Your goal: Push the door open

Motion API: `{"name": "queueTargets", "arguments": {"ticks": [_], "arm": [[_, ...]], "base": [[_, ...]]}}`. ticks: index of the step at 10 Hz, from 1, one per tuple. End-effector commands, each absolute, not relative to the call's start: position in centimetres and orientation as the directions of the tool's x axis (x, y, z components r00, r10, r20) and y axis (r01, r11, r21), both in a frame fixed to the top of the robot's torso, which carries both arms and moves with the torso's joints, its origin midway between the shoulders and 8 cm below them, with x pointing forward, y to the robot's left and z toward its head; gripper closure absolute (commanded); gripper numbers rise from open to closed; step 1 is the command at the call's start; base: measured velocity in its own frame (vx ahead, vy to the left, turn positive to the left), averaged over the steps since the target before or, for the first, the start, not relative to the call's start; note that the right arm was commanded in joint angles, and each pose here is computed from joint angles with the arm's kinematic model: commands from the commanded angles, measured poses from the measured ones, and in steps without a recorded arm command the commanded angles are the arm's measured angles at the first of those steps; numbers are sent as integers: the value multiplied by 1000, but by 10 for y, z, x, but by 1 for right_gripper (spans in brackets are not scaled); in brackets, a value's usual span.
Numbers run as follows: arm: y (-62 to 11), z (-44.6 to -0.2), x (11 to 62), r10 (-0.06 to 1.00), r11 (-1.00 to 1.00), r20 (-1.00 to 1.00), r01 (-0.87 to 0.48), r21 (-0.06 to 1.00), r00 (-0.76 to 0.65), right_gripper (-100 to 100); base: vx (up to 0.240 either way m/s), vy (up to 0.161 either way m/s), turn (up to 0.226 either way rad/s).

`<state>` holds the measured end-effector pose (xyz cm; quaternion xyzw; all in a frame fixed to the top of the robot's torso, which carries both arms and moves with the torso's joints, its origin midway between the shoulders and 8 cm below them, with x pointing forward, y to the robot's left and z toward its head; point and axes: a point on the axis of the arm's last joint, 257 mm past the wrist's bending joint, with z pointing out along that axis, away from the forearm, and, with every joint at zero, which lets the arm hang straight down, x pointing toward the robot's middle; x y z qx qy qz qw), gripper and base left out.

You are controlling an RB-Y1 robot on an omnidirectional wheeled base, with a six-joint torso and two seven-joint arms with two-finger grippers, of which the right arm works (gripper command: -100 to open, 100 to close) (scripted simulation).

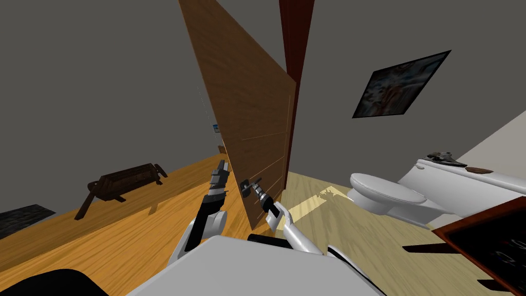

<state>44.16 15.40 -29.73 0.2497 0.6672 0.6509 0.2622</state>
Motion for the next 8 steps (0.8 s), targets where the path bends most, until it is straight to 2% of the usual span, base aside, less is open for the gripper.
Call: {"name": "queueTargets", "arguments": {"ticks": [1, 4, 8], "arm": [[135, -301, 456, 698, 46, -42, -14, 999, -715, 100], [112, -305, 475, 727, 66, -62, -20, 998, -683, 100], [94, -306, 488, 749, 78, -75, -24, 997, -658, 100]], "base": [[16, 113, 45], [34, 169, -2], [31, 56, 23]]}}
